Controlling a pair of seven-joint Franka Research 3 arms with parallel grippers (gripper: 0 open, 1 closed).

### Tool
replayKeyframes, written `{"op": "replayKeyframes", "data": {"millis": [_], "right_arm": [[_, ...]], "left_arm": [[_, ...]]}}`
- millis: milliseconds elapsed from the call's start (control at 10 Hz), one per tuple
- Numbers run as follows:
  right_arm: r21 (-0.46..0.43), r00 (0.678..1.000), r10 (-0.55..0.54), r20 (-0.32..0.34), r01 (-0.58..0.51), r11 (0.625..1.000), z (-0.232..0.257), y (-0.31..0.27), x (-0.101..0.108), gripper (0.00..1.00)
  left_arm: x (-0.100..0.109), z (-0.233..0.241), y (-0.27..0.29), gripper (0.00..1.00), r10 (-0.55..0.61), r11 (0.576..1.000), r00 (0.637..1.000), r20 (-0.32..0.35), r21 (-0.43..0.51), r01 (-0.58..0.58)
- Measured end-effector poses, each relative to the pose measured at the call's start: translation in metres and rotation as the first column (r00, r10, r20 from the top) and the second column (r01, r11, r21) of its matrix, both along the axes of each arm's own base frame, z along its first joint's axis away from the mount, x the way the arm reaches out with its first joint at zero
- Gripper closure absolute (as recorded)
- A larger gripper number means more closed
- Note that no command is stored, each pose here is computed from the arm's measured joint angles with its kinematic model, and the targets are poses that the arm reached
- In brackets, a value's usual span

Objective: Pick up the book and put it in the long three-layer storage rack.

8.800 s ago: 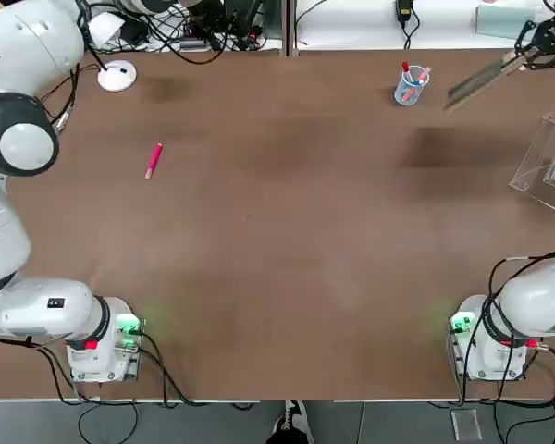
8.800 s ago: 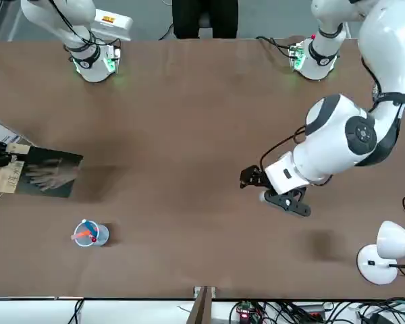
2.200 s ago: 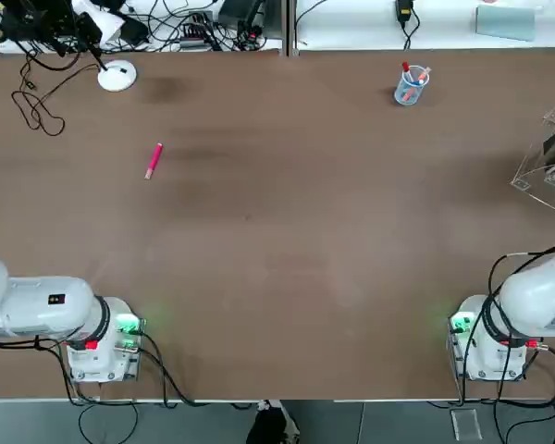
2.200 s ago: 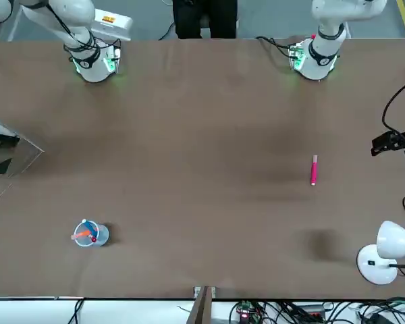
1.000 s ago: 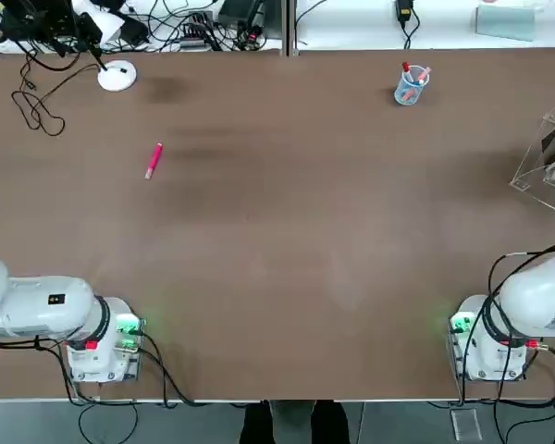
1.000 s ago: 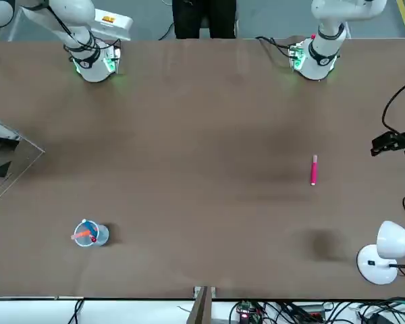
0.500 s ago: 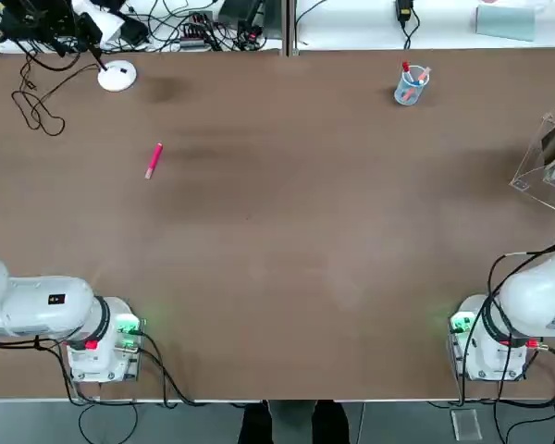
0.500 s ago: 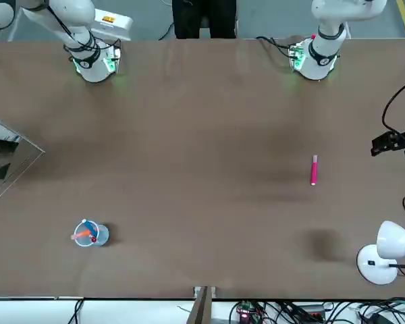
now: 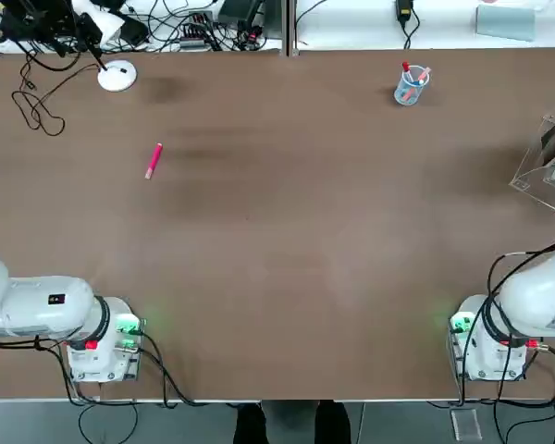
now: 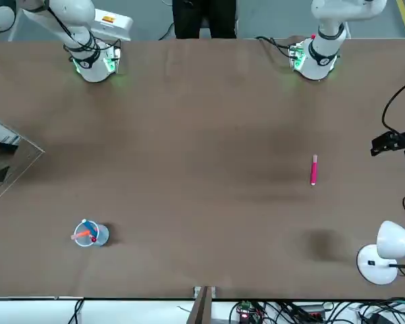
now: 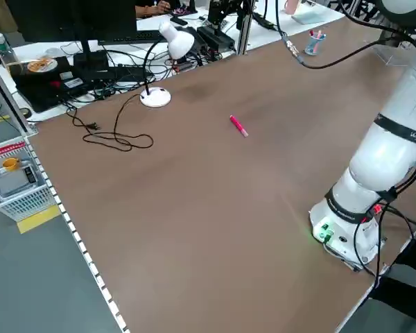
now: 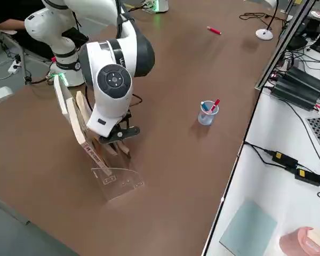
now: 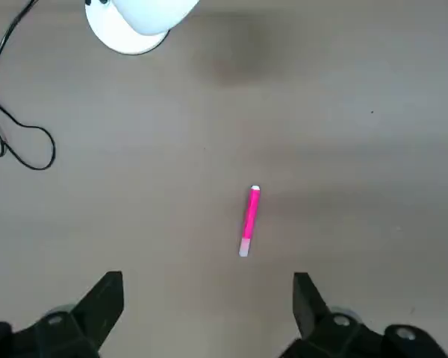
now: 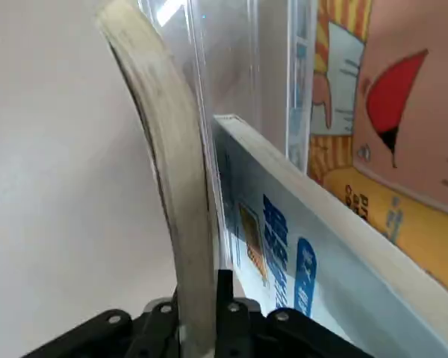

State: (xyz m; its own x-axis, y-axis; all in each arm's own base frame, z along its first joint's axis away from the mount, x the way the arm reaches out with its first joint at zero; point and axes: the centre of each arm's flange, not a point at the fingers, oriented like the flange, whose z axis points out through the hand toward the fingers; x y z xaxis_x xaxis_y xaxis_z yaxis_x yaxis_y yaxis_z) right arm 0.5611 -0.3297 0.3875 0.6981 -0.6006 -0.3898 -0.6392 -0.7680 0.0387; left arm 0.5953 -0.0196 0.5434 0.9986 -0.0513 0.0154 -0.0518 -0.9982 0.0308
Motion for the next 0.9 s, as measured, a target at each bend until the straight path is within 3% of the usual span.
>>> {"op": "replayKeyframes", "data": {"millis": [900], "right_arm": [[-0.013, 0.999, 0.003, 0.037, -0.002, 1.000, -0.0006, -0.0002, 0.0110, 0.85]], "left_arm": [[0.0000, -0.0001, 0.0000, 0.00, 0.000, 1.000, 1.000, 0.000, 0.000, 0.000]]}}
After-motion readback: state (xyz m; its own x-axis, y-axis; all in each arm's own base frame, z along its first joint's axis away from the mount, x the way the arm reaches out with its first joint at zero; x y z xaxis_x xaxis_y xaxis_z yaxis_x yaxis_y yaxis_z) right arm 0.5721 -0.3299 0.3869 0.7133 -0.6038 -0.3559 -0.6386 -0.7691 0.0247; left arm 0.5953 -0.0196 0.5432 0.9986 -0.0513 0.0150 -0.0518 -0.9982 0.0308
